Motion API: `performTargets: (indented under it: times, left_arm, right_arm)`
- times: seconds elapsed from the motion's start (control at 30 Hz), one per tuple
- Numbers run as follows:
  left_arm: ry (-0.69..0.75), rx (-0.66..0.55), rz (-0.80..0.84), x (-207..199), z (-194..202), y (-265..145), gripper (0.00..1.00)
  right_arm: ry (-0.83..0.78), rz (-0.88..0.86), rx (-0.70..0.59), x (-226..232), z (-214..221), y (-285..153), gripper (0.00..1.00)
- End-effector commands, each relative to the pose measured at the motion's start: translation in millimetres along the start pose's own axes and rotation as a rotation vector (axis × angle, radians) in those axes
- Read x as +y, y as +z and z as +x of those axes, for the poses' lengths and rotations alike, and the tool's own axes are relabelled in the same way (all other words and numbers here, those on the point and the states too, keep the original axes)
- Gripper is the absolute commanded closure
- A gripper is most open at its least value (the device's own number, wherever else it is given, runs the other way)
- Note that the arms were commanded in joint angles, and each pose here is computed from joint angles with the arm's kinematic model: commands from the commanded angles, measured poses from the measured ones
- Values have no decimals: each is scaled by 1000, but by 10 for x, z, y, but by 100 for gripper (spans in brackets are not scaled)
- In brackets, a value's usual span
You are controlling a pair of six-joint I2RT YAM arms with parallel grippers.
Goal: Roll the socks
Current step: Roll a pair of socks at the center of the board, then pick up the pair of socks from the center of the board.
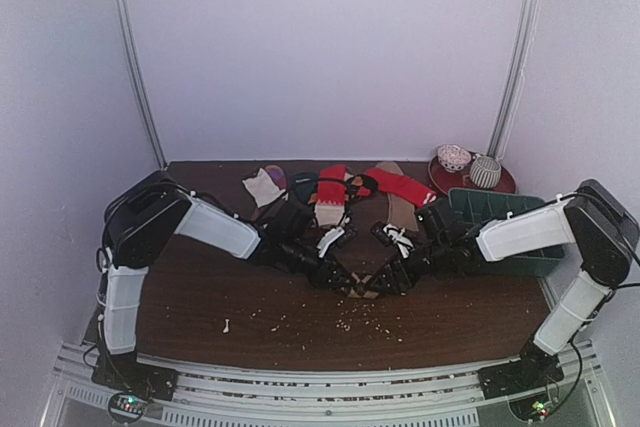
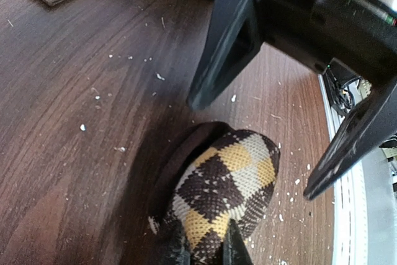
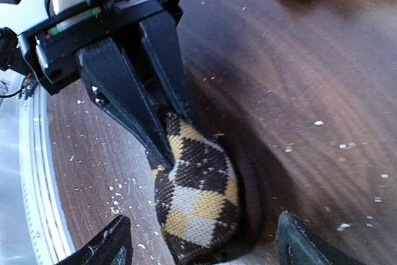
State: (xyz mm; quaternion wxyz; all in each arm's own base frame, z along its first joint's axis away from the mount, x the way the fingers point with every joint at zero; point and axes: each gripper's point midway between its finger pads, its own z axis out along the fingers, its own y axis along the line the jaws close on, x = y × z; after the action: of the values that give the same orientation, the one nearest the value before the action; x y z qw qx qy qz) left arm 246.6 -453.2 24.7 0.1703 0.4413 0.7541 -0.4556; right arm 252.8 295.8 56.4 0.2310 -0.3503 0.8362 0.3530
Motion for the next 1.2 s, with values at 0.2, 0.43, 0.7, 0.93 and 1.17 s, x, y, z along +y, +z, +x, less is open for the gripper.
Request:
performTargets:
  times: [0.2,0.43,0.7,0.93,1.17]
  left_arm:
    - [-335,455,-235,522,1692,-72,100]
    - [-327,456,-233,523,1702,-72,100]
    - [-321,461,-243,545,1717,-71,100]
    - [-312,458,-243,555,1692,-61,100]
    - [-307,454,-245,570,1681,-48,100]
  right_arm:
    - [48,-106,37,23,-45,243,16]
    - [78,6,31,-185,26,234,16]
    - [131,-157,46,67,244,253,23]
    - [164,-217,55,113,276,323,45]
    - [192,-211,55,63,266,390,61]
